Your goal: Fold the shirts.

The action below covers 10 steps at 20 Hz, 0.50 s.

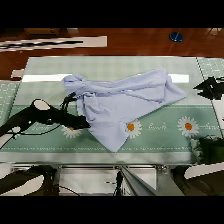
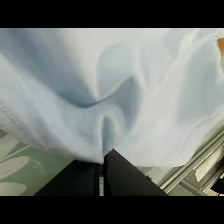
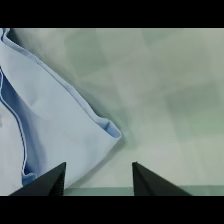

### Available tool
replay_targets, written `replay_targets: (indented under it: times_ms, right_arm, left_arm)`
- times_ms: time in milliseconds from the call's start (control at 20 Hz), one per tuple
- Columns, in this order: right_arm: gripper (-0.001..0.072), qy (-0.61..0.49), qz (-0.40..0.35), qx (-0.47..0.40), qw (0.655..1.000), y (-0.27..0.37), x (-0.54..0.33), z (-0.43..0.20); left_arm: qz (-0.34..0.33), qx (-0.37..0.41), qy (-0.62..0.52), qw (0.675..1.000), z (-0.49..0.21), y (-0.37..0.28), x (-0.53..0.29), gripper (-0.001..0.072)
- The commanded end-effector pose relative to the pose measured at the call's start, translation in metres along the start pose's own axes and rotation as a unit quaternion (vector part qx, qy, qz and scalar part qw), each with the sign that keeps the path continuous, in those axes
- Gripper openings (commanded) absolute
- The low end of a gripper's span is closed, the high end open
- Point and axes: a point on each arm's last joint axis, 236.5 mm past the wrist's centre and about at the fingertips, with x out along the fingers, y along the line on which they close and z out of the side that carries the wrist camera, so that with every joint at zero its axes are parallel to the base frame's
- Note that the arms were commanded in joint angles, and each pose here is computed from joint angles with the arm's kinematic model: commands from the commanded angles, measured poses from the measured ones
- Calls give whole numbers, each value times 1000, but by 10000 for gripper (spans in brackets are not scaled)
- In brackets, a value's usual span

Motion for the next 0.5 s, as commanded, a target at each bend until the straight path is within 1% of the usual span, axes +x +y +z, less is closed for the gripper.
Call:
replay_targets:
  times_ms: [0, 200, 450]
  right_arm:
    - [501, 20, 21, 19, 999, -4, 19, -5]
    - [501, 45, 20, 18, 999, -6, 40, -12]
    - [497, 63, 12, -8, 998, 16, 82, -18]
  left_arm:
    - [-12, 0, -8, 1000, 3, -8, -3, 24]
    - [-13, 0, -8, 1000, 3, -9, -3, 24]
    - [-23, -8, -13, 1000, 5, -13, -3, 24]
